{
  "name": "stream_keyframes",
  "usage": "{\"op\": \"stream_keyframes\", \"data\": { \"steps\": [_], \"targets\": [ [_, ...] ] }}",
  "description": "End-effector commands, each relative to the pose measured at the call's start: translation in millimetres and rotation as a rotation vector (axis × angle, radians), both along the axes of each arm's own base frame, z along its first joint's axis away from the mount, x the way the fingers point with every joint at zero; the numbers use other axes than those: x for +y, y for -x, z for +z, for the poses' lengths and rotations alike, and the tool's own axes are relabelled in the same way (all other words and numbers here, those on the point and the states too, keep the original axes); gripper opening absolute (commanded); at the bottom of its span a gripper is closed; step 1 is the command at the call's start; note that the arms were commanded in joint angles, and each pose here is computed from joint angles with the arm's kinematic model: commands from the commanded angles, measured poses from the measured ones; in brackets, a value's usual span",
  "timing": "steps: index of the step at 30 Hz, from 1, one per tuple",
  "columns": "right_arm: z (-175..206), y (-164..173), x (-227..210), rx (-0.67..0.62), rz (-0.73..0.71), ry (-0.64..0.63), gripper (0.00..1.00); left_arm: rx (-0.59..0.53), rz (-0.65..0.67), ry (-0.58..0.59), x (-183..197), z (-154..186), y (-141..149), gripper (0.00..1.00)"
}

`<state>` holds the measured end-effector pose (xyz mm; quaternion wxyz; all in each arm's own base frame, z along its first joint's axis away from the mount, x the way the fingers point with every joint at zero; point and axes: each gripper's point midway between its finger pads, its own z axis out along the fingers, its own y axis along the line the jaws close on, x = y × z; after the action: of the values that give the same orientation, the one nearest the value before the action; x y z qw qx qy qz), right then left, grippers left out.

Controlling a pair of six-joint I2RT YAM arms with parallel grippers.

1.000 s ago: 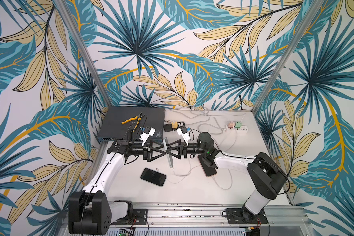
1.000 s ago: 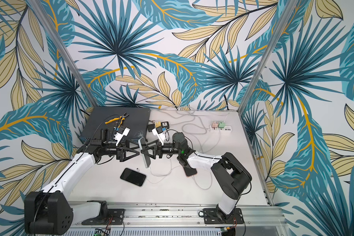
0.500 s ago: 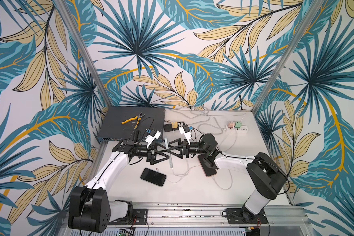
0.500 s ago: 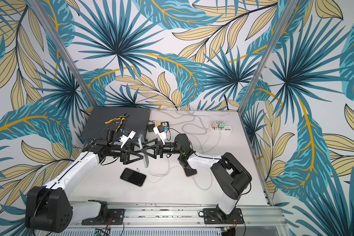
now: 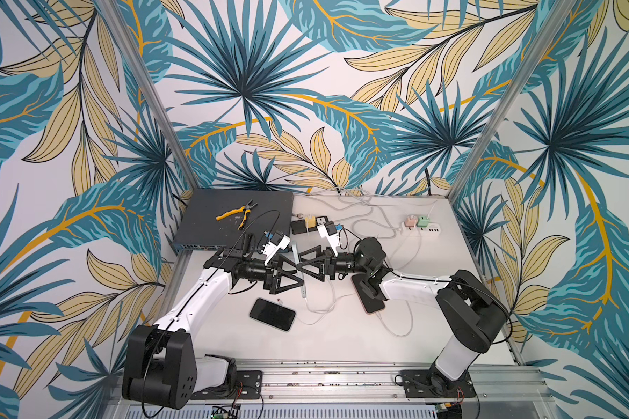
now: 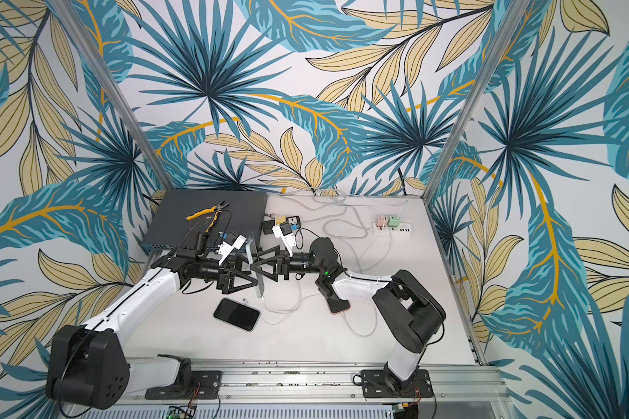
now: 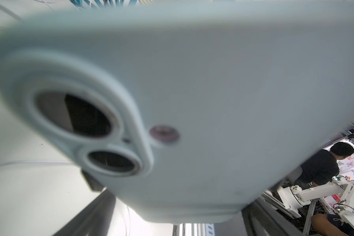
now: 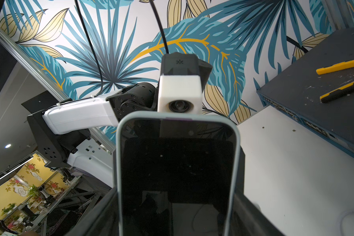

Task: Unplug the charging cable from the phone
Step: Pick up the phone at the center of the board.

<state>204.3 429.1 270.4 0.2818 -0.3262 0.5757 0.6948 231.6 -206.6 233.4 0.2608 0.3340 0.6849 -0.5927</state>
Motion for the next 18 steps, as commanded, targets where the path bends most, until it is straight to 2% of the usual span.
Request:
{"op": "stream_keyframes", "data": {
  "steps": [1, 13, 18],
  "targets": [
    [10.7, -0.1, -0.4, -0.025, -0.012, -0.052, 0.61, 0.005, -0.008, -0.007, -1.6, -3.4, 0.2, 0.94],
    [4.1, -7.6, 1.2, 0.005, -0.046, -0.040, 0.60, 0.016, -0.011, -0.012, -2.2, -4.8, -2.8, 0.76],
    [2.8, -8.0, 1.2, 0.014, -0.046, -0.039, 0.61, 0.012, -0.010, -0.012, -2.0, -4.2, -2.6, 0.62]
  ]
}}
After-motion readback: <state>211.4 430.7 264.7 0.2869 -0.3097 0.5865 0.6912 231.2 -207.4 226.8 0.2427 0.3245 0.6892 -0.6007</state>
